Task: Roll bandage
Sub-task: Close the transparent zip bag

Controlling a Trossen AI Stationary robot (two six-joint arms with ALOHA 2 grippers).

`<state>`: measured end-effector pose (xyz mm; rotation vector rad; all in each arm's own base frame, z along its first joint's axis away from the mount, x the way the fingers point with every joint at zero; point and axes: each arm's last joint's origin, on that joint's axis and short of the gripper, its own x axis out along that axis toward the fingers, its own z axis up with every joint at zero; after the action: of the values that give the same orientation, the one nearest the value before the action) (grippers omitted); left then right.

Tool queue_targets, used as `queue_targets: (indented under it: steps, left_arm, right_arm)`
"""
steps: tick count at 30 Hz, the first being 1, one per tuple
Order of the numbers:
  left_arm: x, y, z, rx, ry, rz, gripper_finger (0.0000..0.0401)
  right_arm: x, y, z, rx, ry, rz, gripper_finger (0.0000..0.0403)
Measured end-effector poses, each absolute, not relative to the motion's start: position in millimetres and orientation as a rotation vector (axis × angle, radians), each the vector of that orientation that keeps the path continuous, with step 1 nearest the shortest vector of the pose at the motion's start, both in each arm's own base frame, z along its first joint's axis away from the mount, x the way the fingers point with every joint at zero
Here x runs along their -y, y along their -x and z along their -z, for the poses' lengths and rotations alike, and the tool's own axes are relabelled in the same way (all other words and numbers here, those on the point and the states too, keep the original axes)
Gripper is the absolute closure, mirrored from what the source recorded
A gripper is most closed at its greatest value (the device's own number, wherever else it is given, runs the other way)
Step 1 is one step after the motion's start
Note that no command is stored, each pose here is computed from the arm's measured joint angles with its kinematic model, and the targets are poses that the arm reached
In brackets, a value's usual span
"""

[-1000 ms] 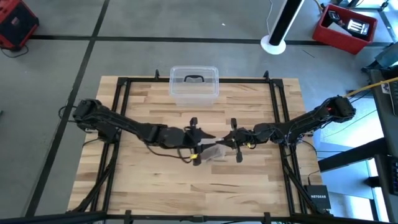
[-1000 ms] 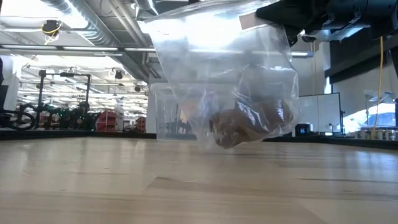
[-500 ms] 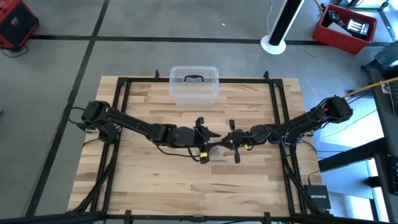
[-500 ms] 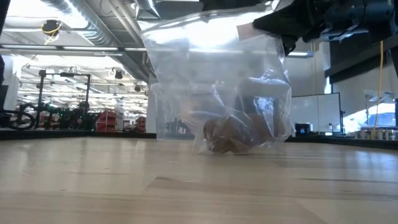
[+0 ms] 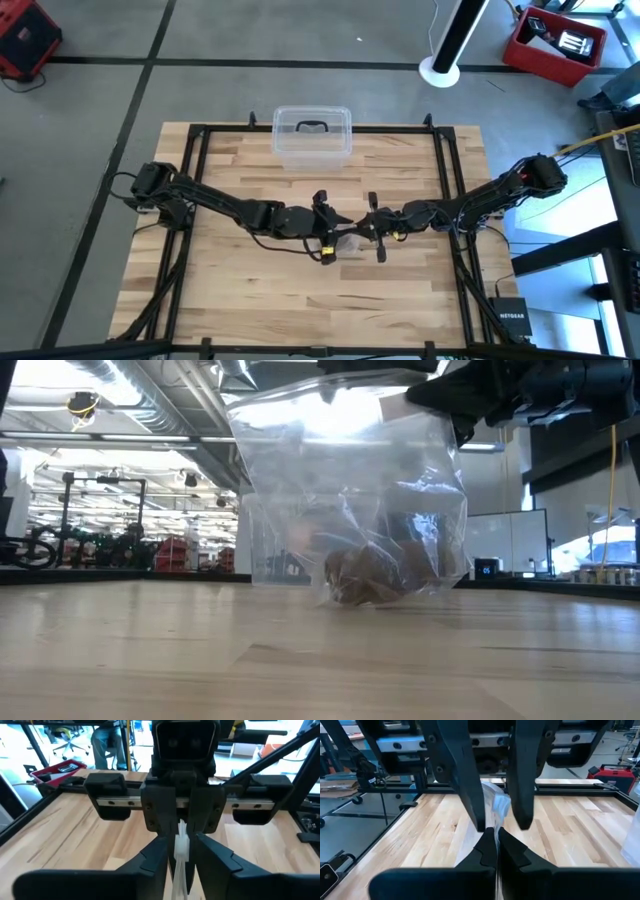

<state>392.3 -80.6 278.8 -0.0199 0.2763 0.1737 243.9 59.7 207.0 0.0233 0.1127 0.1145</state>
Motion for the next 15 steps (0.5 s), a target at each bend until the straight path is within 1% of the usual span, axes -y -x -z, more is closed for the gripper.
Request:
queue_targets:
  steps: [11, 15]
  left_arm:
    - [83.6, -390.5, -279.0, -0.285, 0.014, -0.166, 0.0380]
    - [86.3, -389.2, -277.2, -0.305, 0.001, -0.159, 0.0389]
  right_arm:
    - [-59.7, -244.0, -207.4, -0.108, -0.026, -0.115, 0.0402]
    - [-59.7, -244.0, -207.5, -0.108, -0.026, -0.116, 0.0402]
